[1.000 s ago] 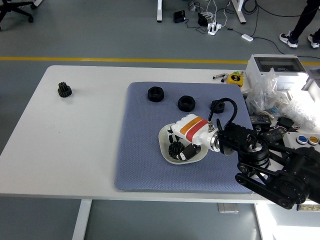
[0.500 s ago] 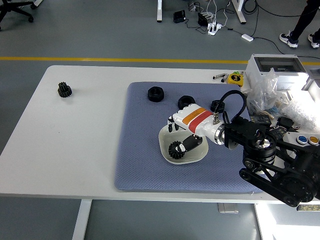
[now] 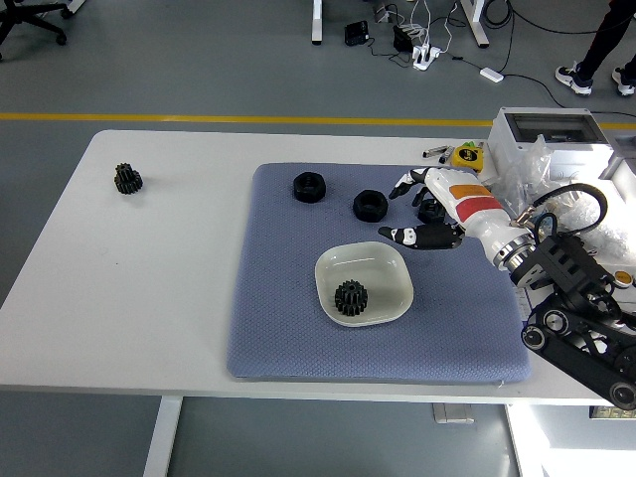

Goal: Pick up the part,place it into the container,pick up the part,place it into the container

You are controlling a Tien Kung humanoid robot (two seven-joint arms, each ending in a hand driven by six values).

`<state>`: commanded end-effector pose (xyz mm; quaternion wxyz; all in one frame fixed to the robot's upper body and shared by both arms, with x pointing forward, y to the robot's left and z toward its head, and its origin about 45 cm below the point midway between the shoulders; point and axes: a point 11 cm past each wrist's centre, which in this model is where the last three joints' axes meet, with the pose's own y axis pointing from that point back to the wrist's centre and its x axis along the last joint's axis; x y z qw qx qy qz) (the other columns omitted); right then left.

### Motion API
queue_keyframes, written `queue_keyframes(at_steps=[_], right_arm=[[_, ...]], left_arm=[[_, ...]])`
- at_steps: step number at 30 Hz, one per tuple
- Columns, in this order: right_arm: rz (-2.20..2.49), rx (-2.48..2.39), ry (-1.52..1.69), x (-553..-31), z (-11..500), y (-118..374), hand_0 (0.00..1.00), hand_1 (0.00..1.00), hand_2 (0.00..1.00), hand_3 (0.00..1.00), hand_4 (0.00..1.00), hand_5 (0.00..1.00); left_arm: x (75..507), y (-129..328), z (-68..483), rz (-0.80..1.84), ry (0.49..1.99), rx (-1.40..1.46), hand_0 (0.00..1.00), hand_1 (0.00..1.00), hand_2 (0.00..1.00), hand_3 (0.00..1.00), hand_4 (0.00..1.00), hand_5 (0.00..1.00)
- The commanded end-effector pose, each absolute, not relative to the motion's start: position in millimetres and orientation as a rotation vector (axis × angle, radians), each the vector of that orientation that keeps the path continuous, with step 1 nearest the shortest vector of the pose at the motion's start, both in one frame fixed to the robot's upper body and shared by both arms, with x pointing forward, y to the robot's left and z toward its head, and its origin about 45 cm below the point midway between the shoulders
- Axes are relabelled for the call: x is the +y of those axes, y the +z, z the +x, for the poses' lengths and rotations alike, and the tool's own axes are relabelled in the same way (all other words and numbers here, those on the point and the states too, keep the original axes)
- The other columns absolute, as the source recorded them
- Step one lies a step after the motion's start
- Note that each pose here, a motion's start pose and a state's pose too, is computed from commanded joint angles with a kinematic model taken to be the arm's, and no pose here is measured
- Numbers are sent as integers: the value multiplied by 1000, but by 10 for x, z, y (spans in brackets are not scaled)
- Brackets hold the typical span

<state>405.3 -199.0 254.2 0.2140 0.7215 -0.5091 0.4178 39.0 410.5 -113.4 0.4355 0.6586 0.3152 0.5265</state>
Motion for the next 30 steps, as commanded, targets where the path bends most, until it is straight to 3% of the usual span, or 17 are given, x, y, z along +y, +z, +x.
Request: queue_keyframes(at_steps=[5,6,11,12,17,18,24,25,30], right_arm=[[2183,-1565,979,-2090,3926,2501,704,741,843,845,998,688],[2228,-1598,931,-2106,3892,2482,808,807,867,885,998,774],[2341,-1800,671,-2245,3818,2391,808,807,867,885,998,774],[2347,-1860,598,-2294,3806,2350,855,831,872,903,998,833],[2335,-2076,260,-2502,3744,2107,855,831,872,903,998,833],[2323,-2117,183,-2547,3729,2047,859,835,870,908,998,895],[2194,-2361,-234,-2838,3571,1662,859,835,870,908,998,895],[2174,-2381,-263,-2871,3544,1618,860,829,864,909,998,998],[2118,-2404,-261,-2959,3429,1475,858,831,863,912,998,998]], left_arm=[[4093,-1139,385,1641,1303,783,721,712,767,616,686,584],[4090,-1140,383,1642,1301,782,721,712,768,614,685,585],[4077,-1144,379,1642,1298,779,721,712,768,614,685,585],[4075,-1145,380,1641,1300,779,721,712,768,614,683,582],[4066,-1146,396,1636,1303,777,721,712,768,614,683,582],[4065,-1146,399,1635,1304,776,720,712,768,614,681,581],[4064,-1145,412,1632,1307,774,720,712,765,614,680,579],[4065,-1145,414,1632,1307,773,720,712,765,614,680,579],[4059,-1146,420,1630,1306,771,720,712,767,612,680,581]])
